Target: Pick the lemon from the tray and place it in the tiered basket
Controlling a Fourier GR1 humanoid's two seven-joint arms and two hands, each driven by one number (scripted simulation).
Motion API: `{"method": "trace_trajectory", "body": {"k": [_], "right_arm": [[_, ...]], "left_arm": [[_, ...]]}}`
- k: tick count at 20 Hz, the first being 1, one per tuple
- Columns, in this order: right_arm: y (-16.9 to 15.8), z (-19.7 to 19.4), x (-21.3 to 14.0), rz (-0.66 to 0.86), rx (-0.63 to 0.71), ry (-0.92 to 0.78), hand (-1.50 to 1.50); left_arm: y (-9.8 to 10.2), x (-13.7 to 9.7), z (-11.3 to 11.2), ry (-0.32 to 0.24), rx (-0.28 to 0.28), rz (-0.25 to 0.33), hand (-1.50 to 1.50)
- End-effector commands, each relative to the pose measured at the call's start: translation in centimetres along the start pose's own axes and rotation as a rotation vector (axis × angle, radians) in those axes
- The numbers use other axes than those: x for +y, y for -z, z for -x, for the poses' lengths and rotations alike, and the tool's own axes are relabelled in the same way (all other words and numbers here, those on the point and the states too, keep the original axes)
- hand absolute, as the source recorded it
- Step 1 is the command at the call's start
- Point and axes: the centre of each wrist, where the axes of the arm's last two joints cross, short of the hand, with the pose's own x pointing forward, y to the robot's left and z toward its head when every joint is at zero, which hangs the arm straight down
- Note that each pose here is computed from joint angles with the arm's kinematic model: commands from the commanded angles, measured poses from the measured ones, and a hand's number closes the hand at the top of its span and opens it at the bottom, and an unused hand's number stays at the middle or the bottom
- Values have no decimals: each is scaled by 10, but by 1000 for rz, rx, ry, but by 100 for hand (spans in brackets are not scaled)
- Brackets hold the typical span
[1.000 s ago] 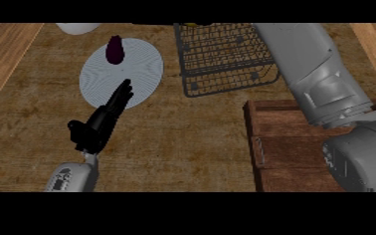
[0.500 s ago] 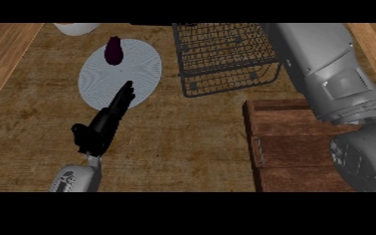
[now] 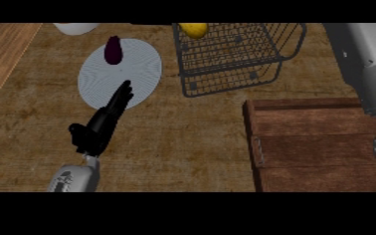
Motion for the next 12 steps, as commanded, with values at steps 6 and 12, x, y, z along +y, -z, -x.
{"method": "trace_trajectory", "body": {"k": [6, 12], "right_arm": [[-22, 54, -146, 217, -103, 209, -150], [-56, 93, -223, 178, -82, 177, -150]], "left_arm": [[-1, 3, 2, 1, -2, 0, 0], [-7, 3, 5, 9, -25, 3, 0]]}}
